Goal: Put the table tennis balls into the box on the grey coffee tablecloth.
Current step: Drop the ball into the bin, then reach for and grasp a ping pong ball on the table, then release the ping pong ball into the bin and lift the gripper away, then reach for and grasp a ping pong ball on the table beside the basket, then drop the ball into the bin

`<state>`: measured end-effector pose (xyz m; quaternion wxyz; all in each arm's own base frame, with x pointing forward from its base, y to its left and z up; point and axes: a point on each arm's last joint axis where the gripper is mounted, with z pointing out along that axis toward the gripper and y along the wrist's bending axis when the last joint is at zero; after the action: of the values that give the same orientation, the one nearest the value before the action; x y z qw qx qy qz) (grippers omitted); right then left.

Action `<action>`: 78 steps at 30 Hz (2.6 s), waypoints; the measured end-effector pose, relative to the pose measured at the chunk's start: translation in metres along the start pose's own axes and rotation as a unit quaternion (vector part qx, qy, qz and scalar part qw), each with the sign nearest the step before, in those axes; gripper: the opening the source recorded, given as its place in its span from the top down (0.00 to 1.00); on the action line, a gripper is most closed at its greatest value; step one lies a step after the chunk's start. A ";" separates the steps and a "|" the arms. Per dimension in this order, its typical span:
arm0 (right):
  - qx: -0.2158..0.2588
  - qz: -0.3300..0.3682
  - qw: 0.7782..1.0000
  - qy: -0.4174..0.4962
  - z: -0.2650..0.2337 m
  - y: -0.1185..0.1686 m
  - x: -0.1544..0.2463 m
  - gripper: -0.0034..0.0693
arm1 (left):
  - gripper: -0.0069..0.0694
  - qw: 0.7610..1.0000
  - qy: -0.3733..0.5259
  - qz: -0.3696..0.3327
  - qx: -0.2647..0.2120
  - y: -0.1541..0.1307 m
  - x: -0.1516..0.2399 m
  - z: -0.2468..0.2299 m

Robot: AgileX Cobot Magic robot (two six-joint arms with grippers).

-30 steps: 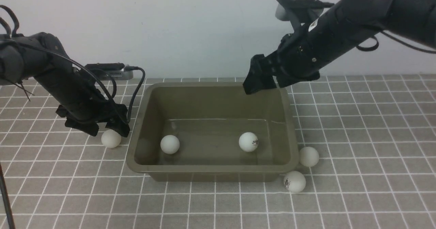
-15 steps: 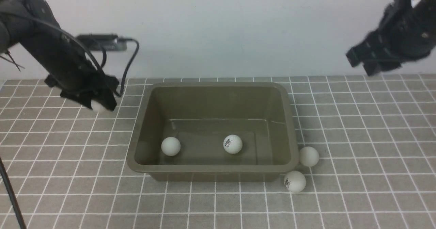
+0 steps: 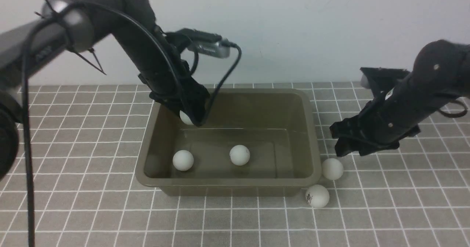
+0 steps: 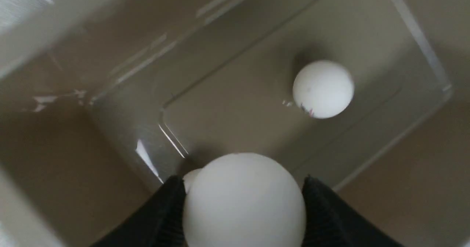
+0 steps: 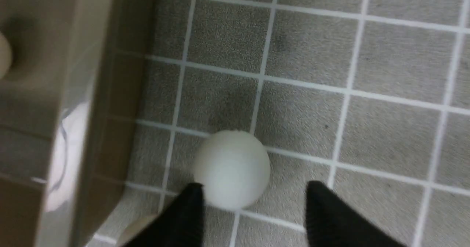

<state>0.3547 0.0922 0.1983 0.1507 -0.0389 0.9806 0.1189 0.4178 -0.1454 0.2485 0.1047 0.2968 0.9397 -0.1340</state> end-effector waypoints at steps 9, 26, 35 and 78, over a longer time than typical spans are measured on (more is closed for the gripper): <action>-0.018 0.003 0.999 0.041 0.051 -0.003 0.004 0.20 | 0.57 0.995 -0.022 -0.073 -0.066 -0.002 -0.005 -0.027; -0.091 -0.034 0.992 -0.076 -0.083 0.041 -0.034 0.45 | 0.92 0.965 -0.026 -0.248 -0.082 0.072 0.104 -0.064; -0.116 -0.101 0.985 -0.077 -0.050 0.097 -0.049 0.30 | 0.90 0.978 -0.033 -0.204 0.012 0.074 0.104 -0.005; 0.008 -0.002 0.998 0.067 -0.079 -0.017 0.067 0.86 | 0.46 0.991 -0.117 -0.062 -0.016 0.001 0.034 -0.046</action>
<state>0.2701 0.0538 0.2477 0.0852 -0.0479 0.9893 0.1083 0.3862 -0.1119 0.2822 0.2101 0.2181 0.9398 -0.1586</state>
